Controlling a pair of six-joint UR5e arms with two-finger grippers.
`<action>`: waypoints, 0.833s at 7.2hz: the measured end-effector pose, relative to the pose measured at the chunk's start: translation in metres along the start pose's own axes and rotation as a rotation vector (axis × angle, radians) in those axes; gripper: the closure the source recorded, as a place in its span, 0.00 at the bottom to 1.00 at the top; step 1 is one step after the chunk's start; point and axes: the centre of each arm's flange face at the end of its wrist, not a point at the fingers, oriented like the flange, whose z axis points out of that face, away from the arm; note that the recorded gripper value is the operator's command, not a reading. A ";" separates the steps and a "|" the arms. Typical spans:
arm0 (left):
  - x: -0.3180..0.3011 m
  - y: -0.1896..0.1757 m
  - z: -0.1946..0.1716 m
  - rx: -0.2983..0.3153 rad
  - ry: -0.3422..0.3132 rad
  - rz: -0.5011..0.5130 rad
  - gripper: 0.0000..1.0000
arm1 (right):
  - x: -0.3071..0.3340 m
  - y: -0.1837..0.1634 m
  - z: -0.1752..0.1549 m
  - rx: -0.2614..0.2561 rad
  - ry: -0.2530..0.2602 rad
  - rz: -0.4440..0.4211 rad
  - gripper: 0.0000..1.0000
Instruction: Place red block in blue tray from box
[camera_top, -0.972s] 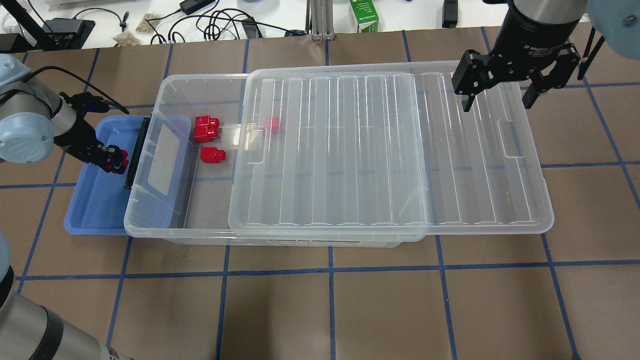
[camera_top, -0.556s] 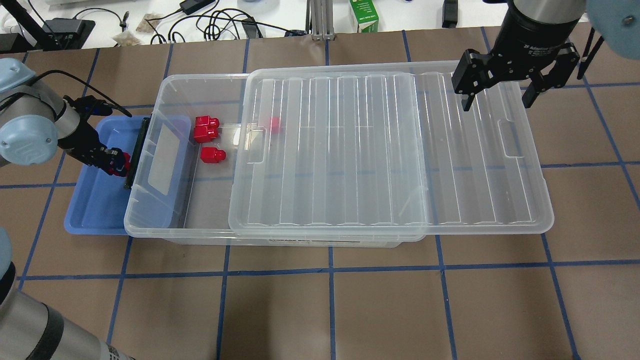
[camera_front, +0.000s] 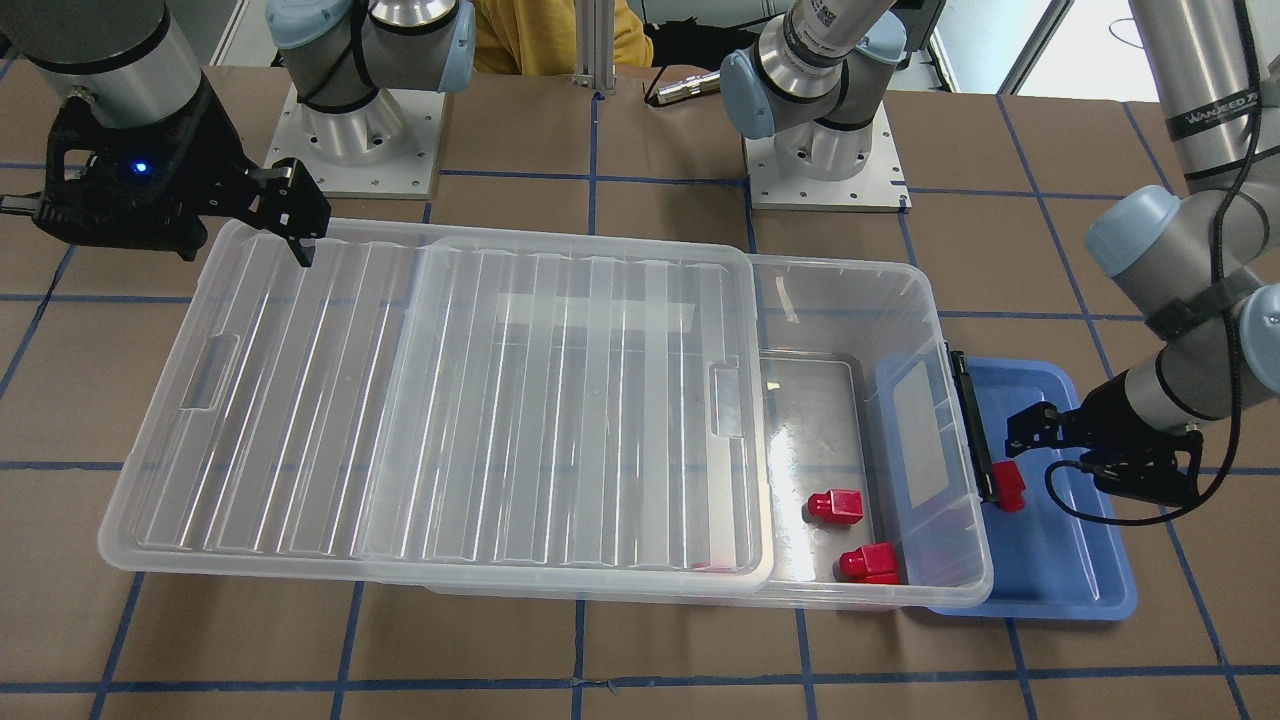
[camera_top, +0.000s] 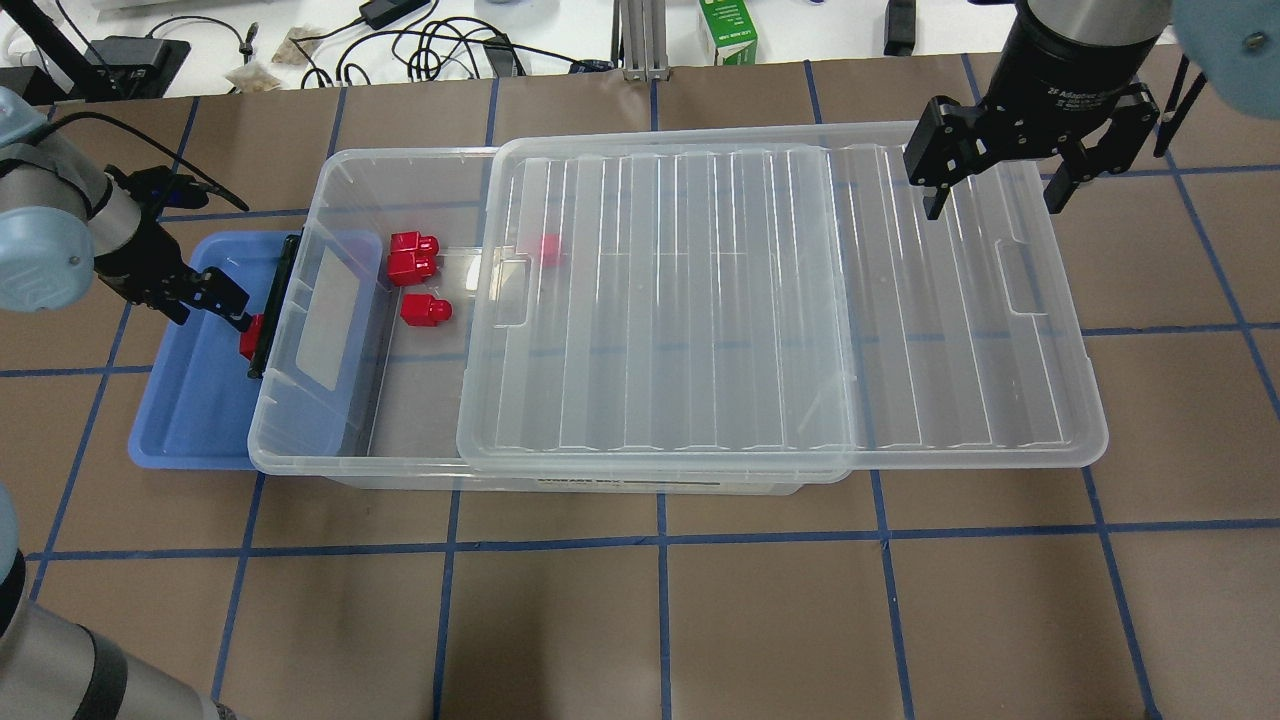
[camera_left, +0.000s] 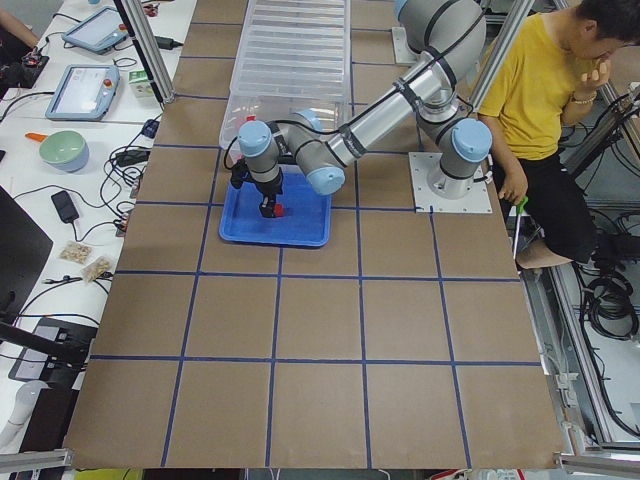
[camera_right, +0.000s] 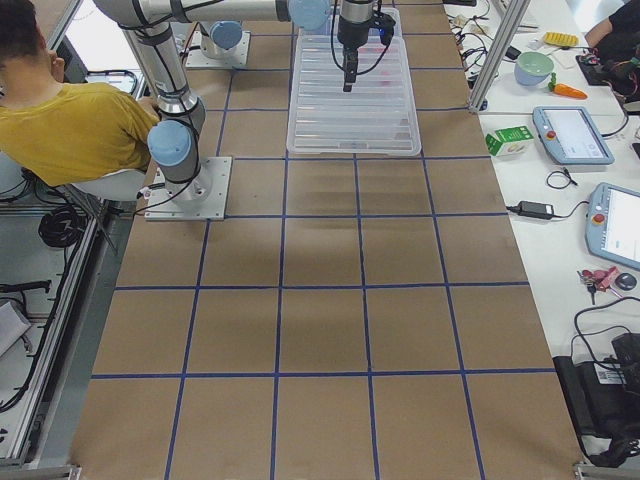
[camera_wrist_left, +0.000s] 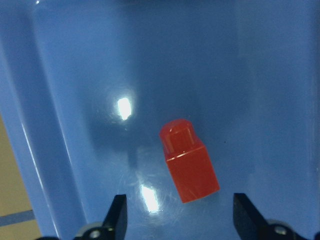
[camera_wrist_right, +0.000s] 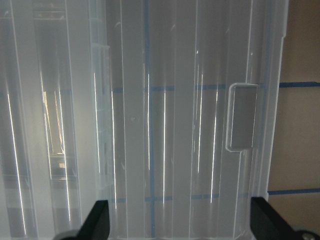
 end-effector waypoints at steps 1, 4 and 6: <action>0.016 0.002 -0.036 -0.001 0.002 -0.011 0.00 | 0.001 -0.002 0.001 -0.002 -0.005 0.002 0.00; 0.148 0.007 -0.137 0.048 -0.039 -0.015 0.00 | 0.036 -0.024 0.025 -0.035 -0.005 0.062 0.00; 0.249 0.022 -0.177 0.107 -0.064 -0.010 0.00 | 0.098 -0.037 0.051 -0.084 -0.021 0.114 0.00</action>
